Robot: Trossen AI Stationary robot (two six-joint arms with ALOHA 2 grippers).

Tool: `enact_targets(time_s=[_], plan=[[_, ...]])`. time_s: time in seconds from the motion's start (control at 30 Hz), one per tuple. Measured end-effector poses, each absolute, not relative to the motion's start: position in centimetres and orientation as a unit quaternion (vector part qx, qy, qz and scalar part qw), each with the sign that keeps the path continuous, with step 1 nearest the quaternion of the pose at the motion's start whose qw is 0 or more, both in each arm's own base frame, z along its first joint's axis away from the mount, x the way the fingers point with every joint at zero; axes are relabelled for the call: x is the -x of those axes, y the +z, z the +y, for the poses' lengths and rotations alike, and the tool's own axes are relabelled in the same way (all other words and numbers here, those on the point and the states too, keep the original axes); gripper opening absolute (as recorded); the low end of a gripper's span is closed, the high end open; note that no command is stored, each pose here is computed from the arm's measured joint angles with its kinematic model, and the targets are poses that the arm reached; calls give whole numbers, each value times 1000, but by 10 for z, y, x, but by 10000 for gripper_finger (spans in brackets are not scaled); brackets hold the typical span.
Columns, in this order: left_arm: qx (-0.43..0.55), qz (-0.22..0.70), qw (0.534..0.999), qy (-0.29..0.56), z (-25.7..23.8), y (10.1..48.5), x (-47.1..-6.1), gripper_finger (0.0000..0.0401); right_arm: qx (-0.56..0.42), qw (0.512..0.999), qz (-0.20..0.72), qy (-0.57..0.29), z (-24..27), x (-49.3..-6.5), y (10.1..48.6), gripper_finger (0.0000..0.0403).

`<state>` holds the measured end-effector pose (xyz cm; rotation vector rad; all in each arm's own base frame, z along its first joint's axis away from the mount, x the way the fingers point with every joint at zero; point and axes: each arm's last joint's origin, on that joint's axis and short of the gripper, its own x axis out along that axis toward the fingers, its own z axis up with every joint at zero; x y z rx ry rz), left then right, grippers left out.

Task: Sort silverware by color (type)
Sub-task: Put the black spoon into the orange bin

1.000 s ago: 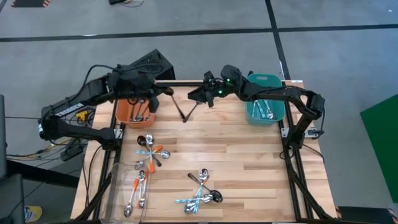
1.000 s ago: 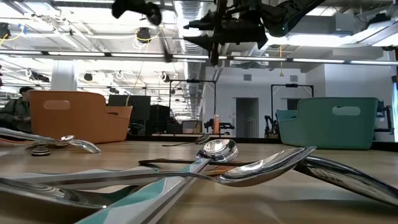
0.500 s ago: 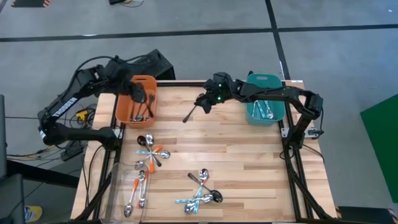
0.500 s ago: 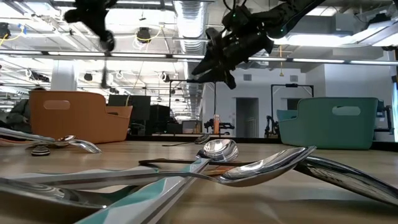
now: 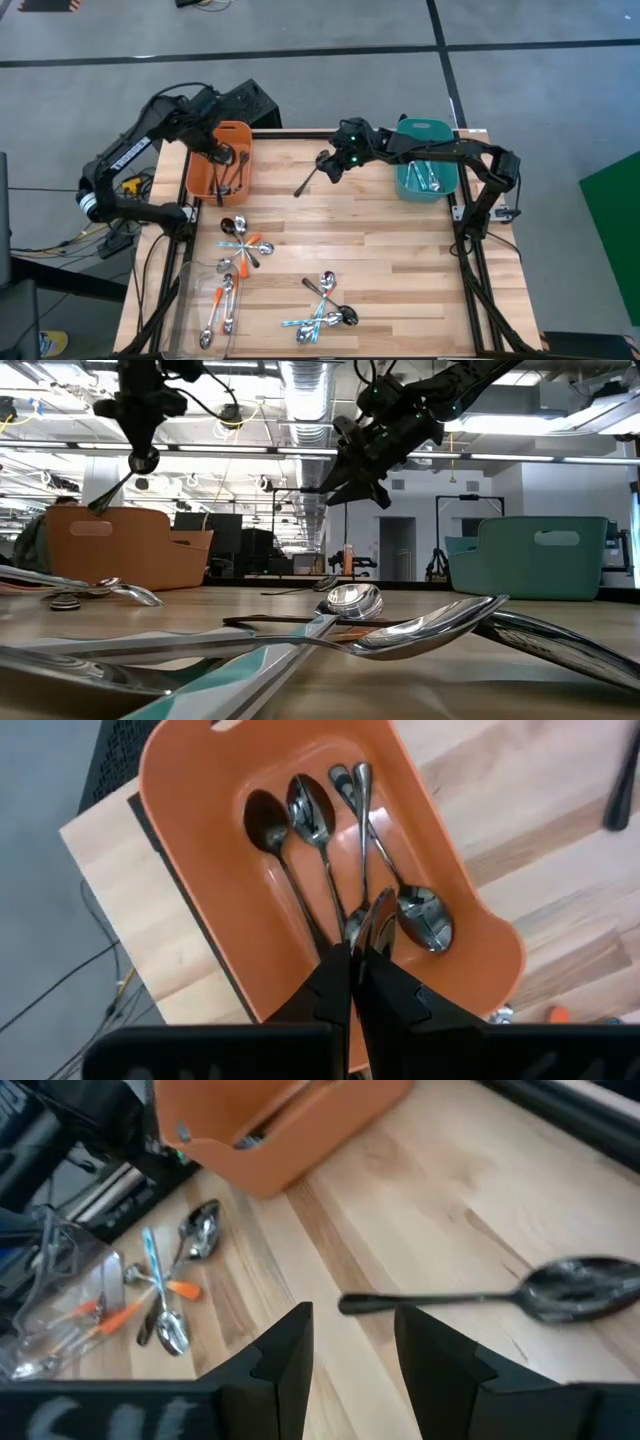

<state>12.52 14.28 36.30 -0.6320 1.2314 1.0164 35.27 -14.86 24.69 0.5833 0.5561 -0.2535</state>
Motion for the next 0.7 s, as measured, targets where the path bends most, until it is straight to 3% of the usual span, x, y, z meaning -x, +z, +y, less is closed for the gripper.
enact_targets(time_s=[0.33,0.5,0.7], plan=[[272,587,625,438,164,344,-143,6,-267,905,300,-140,-146,-350,242,164],[256,602,612,444,170,338,-146,48,-251,903,316,-146,-144,-349,240,164],[182,601,569,530,178,339,-143,108,-249,904,317,-146,-144,-349,239,164]])
